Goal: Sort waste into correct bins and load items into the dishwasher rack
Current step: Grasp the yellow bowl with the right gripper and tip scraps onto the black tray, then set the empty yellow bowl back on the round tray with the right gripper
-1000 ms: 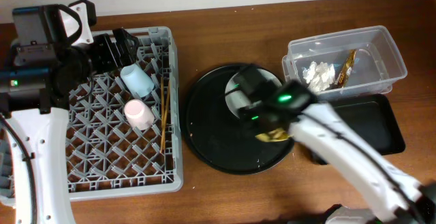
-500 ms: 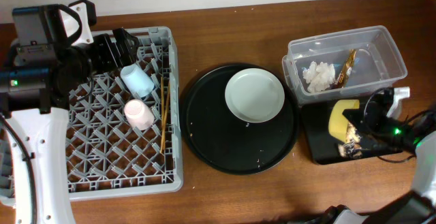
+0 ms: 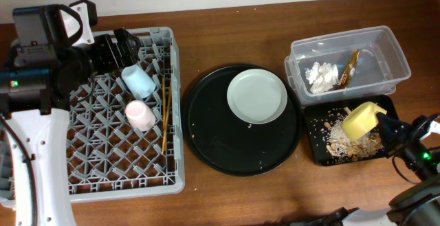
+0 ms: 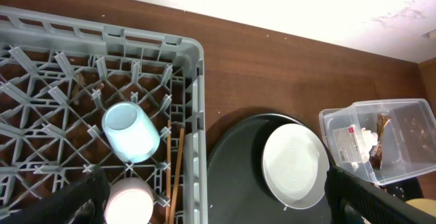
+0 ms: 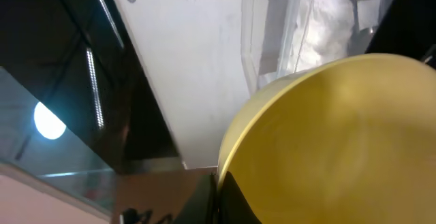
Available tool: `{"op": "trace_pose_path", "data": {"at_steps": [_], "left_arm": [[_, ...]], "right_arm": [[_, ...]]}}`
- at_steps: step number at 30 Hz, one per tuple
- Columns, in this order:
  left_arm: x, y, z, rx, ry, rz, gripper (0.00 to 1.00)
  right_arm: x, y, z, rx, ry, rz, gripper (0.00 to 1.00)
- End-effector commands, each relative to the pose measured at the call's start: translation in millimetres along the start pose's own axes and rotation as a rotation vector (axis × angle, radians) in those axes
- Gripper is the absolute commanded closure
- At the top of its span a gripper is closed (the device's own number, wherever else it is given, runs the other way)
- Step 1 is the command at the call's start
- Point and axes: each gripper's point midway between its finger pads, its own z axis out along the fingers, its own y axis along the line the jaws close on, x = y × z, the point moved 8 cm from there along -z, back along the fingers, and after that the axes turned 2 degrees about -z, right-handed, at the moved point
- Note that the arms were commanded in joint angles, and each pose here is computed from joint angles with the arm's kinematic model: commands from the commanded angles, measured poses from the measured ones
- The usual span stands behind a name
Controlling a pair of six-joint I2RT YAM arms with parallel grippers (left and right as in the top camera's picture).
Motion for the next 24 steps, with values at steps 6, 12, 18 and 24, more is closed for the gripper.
{"op": "trace_pose_path", "data": {"at_steps": [6,12,18,24], "left_arm": [[0,-2,1,0.01,0.006,0.003,0.01],[0,-2,1,0.01,0.006,0.003,0.01],[0,-2,1,0.01,0.006,0.003,0.01],[0,-2,1,0.01,0.006,0.003,0.01]], "right_arm": [[11,112,47,0.413,0.162,-0.291,0.96],[230,133,166,0.795,0.851,-1.024,0.96],[345,27,217,0.913,1.272,-1.19,0.96],[357,-2,231,0.949,1.335,-1.195,0.64]]}}
